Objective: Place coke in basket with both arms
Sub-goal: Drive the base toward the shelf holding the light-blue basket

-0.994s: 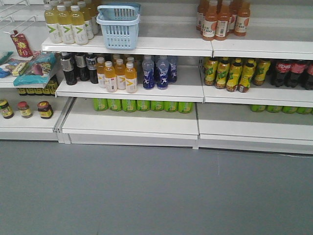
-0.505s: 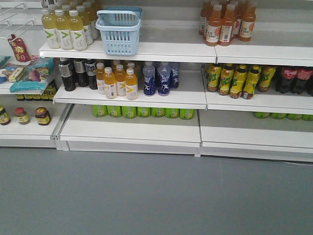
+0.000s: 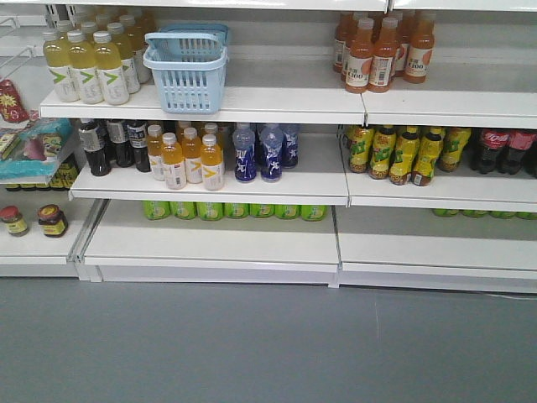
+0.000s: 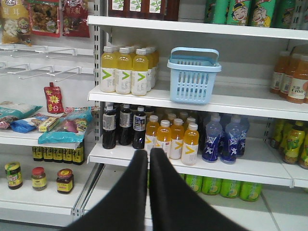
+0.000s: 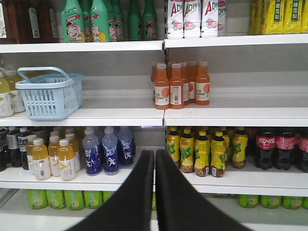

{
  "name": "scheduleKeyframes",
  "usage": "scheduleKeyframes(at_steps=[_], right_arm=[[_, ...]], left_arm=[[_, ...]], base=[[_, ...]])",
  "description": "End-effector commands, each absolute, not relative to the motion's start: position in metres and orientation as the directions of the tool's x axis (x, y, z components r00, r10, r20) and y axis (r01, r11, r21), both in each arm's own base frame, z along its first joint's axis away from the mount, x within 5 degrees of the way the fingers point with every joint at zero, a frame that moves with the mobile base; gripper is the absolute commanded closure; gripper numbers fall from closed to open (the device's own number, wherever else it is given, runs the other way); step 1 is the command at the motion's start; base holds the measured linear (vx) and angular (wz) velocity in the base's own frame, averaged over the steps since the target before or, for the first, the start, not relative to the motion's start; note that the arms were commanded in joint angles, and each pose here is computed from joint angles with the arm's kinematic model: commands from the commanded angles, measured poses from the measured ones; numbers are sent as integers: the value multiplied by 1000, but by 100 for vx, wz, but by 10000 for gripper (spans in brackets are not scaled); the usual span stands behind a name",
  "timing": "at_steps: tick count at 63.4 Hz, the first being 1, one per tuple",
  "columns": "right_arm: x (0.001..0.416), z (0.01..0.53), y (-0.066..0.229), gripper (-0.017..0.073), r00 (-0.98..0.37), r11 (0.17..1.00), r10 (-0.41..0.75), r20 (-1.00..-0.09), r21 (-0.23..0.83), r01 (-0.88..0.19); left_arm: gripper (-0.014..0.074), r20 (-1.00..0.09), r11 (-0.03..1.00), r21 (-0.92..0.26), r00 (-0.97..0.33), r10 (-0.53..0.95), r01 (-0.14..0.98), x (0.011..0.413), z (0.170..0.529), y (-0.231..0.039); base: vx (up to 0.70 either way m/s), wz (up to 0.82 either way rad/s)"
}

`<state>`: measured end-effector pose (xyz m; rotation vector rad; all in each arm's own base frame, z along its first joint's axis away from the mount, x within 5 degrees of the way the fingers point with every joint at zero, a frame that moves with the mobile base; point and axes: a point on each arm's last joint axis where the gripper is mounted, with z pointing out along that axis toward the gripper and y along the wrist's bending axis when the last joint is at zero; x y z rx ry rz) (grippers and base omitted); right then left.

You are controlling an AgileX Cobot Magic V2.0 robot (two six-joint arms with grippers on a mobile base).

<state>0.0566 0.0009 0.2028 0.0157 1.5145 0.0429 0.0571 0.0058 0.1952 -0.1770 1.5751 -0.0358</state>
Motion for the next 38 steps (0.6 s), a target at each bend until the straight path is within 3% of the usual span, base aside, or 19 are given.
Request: scheduleKeyframes(at_steps=[1,38], right_arm=[[55,206,1,564,131,999,27,-991,25,-22],[55,206,1,564,132,999,27,-991,25,-23]], left_arm=[[600,-988,988,-145,69,-141,-58,56,200,4],[600,-988,988,-145,69,-141,-58,56,200,4]], base=[[19,-4],[20,0]])
